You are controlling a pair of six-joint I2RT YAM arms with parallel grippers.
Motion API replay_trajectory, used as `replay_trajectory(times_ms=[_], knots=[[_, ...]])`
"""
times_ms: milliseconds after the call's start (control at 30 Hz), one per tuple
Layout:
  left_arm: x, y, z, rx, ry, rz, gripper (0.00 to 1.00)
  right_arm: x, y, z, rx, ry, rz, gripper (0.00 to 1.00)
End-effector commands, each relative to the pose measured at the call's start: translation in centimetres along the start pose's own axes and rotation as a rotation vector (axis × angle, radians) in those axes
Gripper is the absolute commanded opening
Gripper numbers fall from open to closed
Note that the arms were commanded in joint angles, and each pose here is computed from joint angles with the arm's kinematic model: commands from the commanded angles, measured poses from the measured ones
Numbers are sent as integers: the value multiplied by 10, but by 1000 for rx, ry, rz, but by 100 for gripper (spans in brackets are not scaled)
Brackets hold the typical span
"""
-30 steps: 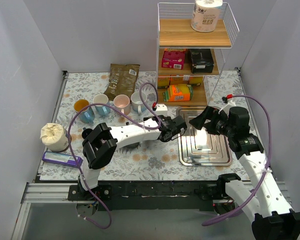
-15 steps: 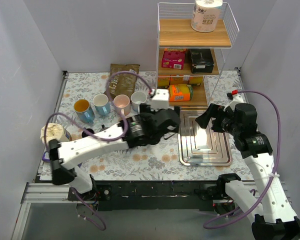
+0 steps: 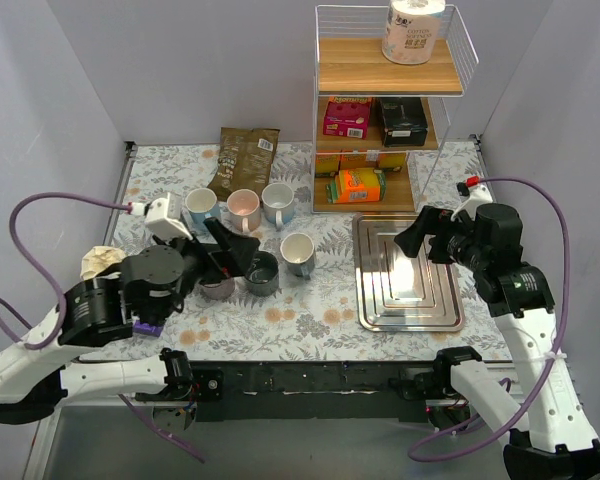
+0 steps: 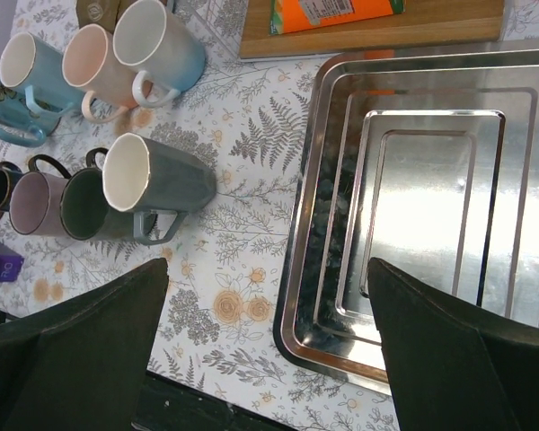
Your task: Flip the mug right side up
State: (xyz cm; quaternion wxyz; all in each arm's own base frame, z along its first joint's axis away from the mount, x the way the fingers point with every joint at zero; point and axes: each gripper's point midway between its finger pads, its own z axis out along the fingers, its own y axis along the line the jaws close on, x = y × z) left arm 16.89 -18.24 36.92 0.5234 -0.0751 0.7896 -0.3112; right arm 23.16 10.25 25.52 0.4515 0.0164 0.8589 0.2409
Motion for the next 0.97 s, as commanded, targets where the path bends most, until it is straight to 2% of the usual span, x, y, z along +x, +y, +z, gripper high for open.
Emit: replay_trajectory(times_ms=[0, 200, 433, 933], knots=[[0, 30, -15, -64, 5, -17, 98, -16, 8, -15, -12, -46, -53, 99], [-1, 48, -24, -107, 3, -18, 98, -17, 5, -21, 14, -43, -71, 98], [0, 49, -23, -116, 4, -14, 98, -29, 9, -33, 20, -89, -76, 99], [-4, 48, -25, -117, 1, -18, 98, -68, 42, -87, -47, -210, -127, 98]])
